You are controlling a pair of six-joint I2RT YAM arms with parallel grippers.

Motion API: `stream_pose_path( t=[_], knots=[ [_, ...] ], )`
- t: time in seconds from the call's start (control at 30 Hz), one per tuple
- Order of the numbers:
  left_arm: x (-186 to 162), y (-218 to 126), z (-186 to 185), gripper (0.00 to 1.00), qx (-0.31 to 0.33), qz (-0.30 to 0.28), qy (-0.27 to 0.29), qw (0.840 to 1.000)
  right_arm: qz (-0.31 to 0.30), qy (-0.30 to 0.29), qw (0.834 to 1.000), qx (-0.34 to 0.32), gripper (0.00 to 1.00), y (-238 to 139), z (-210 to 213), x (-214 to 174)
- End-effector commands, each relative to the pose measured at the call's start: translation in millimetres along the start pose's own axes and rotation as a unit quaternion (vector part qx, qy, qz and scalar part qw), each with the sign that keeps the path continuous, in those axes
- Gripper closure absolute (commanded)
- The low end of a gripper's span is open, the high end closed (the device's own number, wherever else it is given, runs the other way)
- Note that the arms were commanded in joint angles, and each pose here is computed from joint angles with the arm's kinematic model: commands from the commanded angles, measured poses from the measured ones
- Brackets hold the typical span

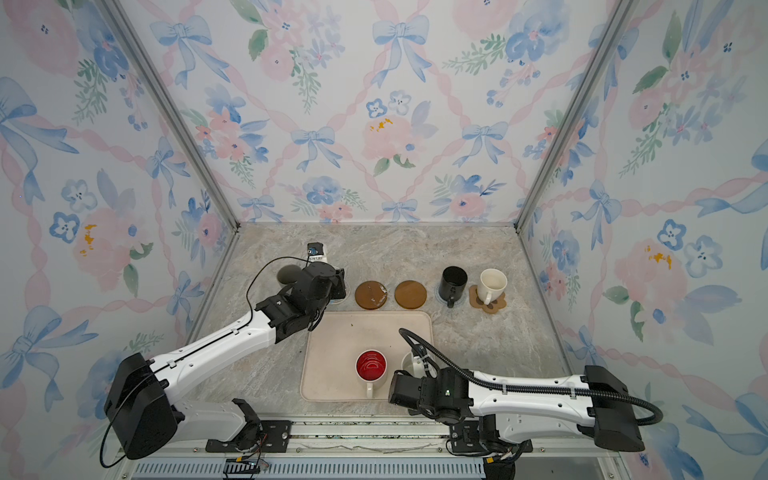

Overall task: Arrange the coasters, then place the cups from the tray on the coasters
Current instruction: 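Close the right gripper on the speckled white mug's rim, then lift the speckled white mug off the tray with the right gripper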

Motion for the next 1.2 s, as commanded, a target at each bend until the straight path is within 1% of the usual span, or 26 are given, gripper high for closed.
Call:
stream_pose_path(
  t=[0.0, 0.1, 0.4, 0.47, 0.53, 0.7, 1.0, 1.17],
  knots=[
    [2.0, 1.0, -5.3, 0.58, -0.005, -0.003, 0.011, 1.000, 0.003, 0.002, 1.000, -0.006, 0.49, 3.6, -5.9, -1.7],
    [0.7, 2.1, -4.8, 0.58, -0.003, -0.001, 0.012, 1.000, 0.007, 0.001, 1.000, -0.010, 0.53, 5.3, -6.6, -2.0],
    [-0.2, 5.2, -8.4, 0.58, -0.008, 0.004, 0.015, 1.000, 0.015, -0.002, 1.000, -0.015, 0.81, 8.8, -6.2, -1.1],
    [-0.6, 5.9, -8.6, 0.58, -0.007, 0.005, 0.017, 1.000, 0.017, -0.003, 1.000, -0.017, 0.89, 9.2, -6.1, -0.8],
    [-0.5, 6.2, -8.9, 0.58, -0.007, 0.005, 0.017, 1.000, 0.018, -0.005, 1.000, -0.020, 1.00, 8.9, -5.8, 0.0],
    [-1.2, 7.1, -8.6, 0.58, -0.005, 0.005, 0.019, 1.000, 0.004, -0.011, 0.999, -0.035, 1.00, 1.0, -6.9, 8.2],
    [1.4, 3.3, -2.6, 0.58, 0.006, -0.006, 0.013, 1.000, -0.066, -0.018, 0.997, -0.045, 1.00, -34.2, -11.1, 38.0],
    [1.5, 3.0, -2.0, 0.58, 0.007, -0.006, 0.012, 1.000, -0.088, -0.026, 0.994, -0.055, 1.00, -48.1, -10.8, 54.2]
  ],
)
Point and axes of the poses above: each gripper's point midway between its finger pads, its own y axis out along the fingers, its own z axis along the line the jaws close on, x = y × z, the point moved 5 cm from there along -y, back along the fingers, and after that the axes turned 7 degrees about -y, right-handed, at the moved point
